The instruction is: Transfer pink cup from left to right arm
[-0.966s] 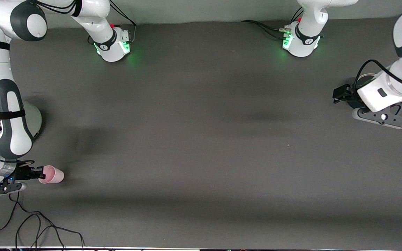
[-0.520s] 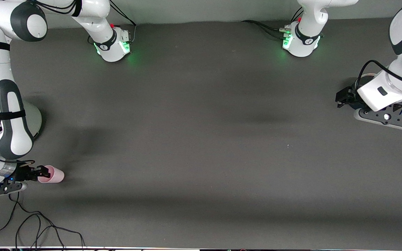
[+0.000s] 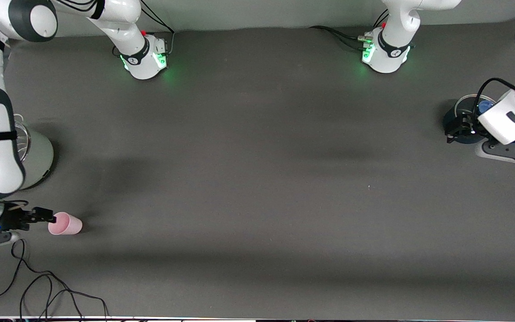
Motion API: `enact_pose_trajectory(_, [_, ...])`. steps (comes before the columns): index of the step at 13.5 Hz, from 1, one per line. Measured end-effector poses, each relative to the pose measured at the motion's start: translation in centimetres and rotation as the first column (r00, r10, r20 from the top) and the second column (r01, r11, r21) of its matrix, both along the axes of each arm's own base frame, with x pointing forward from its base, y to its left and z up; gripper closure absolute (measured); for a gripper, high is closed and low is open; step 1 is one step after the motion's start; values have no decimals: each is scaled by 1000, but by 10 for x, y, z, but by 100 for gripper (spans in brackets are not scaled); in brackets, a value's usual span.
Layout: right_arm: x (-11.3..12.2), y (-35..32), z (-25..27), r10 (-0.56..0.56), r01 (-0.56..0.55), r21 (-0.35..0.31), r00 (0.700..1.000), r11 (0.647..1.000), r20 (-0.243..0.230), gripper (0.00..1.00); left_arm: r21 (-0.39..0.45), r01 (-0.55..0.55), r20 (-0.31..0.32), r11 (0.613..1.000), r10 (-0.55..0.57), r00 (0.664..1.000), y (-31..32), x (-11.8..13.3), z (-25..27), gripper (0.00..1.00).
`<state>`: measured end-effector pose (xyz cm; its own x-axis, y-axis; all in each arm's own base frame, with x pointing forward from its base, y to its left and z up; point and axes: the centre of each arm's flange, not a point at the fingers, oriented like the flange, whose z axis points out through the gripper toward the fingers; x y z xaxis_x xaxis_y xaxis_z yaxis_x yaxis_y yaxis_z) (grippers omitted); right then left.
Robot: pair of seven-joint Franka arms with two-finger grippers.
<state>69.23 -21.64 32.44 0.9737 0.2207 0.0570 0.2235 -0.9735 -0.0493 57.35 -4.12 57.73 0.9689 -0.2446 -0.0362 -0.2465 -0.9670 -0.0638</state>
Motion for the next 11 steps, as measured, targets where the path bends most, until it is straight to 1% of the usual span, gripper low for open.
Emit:
enact_pose_trajectory(2, [-10, 6, 51, 5, -5, 8, 1000, 1000, -20, 0, -1, 17, -2, 1000, -17, 1000, -11, 0, 1, 0])
enact_pose_trajectory(4, [-20, 28, 99, -25, 26, 16, 999, 1000, -40, 0, 1, 21, -17, 1000, -21, 1000, -14, 1, -5, 0])
enact_pose_trajectory(6, [-26, 74, 141, -77, 78, 18, 995, 997, -58, 0, 1, 19, -24, 1000, -19, 1000, -13, 3, -8, 0])
enact_pose_trajectory(8, [-34, 118, 176, -102, 104, 17, 992, 994, -71, 0, 1, 16, -25, 1000, -16, 1000, -11, 3, -9, 0])
enact_pose_trajectory(11, [-54, 143, 214, -127, 128, 14, 990, 992, -63, 0, 1, 12, -24, 1000, -12, 1000, -8, 3, -8, 0])
